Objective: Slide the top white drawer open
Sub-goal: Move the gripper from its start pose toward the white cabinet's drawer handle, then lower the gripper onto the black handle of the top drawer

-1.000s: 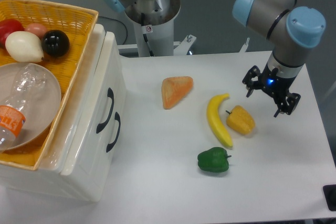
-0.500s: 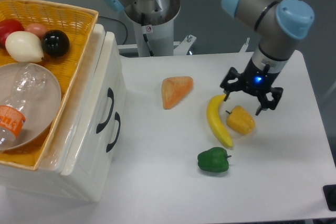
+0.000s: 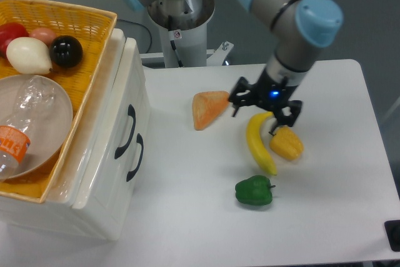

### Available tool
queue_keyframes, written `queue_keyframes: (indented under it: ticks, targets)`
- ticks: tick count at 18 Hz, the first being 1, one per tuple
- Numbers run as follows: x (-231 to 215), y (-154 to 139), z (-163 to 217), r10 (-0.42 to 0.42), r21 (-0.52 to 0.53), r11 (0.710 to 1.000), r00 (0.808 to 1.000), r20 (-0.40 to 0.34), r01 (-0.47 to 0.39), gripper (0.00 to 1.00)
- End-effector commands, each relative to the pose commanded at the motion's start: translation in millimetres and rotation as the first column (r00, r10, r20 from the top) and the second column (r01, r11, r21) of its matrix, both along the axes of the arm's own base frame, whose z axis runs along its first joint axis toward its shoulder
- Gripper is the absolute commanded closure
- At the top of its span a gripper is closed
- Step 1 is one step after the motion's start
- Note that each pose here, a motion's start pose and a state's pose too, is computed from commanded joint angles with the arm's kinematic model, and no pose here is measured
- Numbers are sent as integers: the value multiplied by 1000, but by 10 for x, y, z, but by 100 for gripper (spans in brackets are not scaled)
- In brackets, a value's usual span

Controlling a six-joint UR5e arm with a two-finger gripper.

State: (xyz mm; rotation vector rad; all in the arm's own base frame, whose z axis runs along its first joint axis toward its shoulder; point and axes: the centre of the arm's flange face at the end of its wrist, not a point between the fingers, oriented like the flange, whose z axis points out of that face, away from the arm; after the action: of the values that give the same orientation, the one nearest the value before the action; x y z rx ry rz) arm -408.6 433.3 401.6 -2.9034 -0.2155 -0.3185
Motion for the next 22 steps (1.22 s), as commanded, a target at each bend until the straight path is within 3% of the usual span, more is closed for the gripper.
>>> queue_keyframes:
  ticks: [8,12,15,22]
  targets:
    - [404,387,95,9,-37,999,1000,-21,-9,1]
    - [518,548,98,95,-38,995,995,19,-94,1]
    - [607,703,-37,110,-27,994,991,82,-108,1]
    - [831,900,-133,109,-43,994,987,114,-105,0]
